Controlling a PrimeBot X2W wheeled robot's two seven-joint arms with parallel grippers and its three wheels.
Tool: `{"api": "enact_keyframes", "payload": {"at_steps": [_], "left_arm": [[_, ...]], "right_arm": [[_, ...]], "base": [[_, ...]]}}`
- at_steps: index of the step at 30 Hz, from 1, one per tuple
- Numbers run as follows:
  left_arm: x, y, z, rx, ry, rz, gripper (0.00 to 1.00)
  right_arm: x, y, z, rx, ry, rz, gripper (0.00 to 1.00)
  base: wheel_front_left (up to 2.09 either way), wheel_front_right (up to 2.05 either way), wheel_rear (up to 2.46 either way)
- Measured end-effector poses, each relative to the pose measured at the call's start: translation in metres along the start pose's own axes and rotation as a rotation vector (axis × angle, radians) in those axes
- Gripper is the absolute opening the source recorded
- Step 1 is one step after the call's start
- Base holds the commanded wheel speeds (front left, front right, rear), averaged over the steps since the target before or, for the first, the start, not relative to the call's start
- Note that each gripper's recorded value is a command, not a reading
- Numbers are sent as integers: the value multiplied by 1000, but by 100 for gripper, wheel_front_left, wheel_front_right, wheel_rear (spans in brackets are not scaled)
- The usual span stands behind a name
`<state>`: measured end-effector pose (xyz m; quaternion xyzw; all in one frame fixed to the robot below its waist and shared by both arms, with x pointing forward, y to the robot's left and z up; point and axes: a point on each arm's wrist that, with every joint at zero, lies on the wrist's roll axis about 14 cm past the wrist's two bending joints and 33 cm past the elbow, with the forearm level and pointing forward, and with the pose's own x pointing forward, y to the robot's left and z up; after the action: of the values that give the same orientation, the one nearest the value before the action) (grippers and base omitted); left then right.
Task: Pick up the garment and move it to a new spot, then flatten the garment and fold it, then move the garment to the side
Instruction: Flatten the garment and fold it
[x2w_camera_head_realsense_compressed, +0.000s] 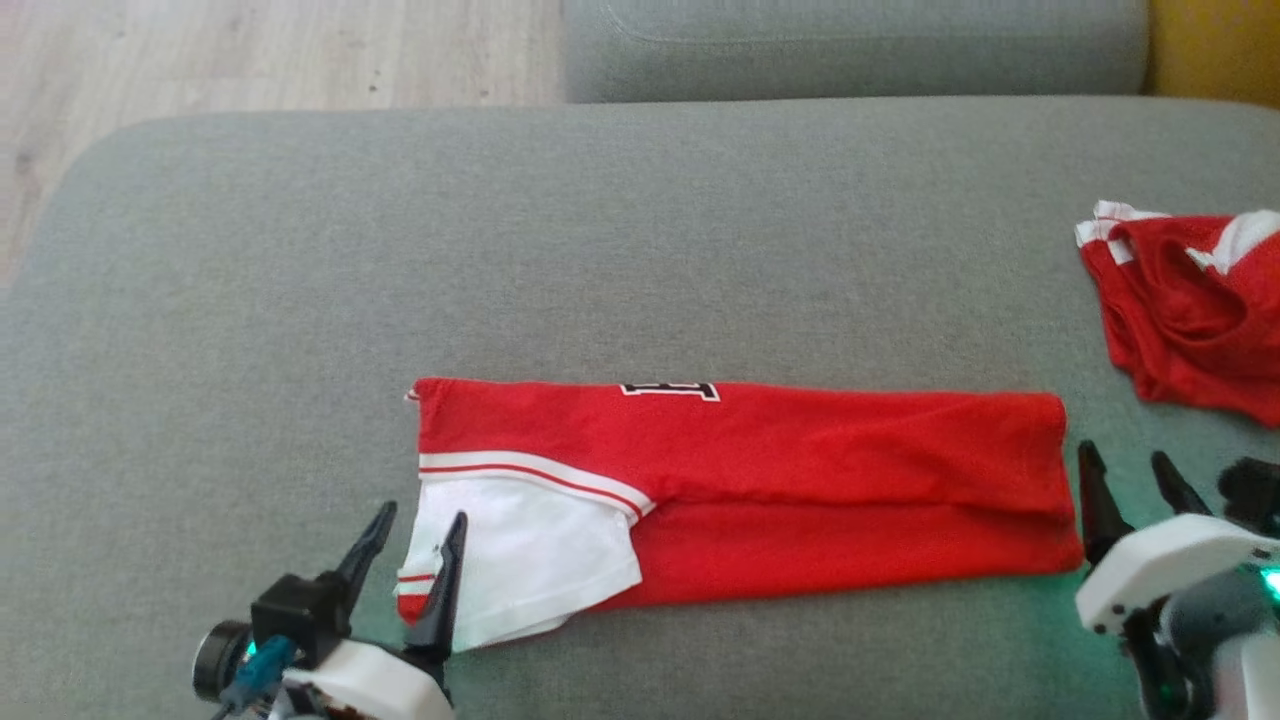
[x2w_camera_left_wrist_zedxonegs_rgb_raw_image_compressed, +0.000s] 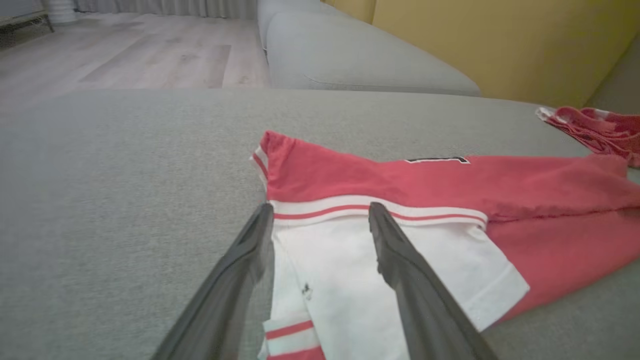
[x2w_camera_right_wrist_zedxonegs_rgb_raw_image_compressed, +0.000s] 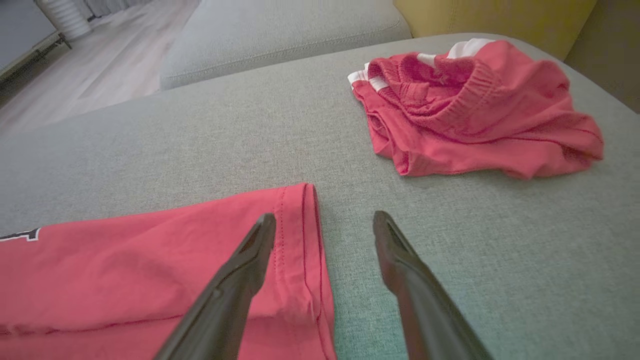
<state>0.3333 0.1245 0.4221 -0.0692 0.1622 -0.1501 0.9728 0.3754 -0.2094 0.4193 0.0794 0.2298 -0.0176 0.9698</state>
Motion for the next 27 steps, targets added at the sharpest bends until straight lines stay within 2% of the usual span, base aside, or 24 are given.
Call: {"api": "enact_keyframes", "payload": {"at_steps": [8,14,19,27], "left_arm": [[-15,21,12,-24,-69,127,100],[-24,40,27,-42,-131,221,100],[-30,42,27,-67,-142,250,100],[-42,39,15,-100,-127,278,100]], "right_arm": [[-3,5,3,16,-18,16,100],[15,15,-12,-2,56,33,100],[27,20,-27,-5,121,37,100],[28,14,-61,4,226,13,100]], "base": [[0,0,0],[0,0,0],[0,0,0],[0,0,0]]}}
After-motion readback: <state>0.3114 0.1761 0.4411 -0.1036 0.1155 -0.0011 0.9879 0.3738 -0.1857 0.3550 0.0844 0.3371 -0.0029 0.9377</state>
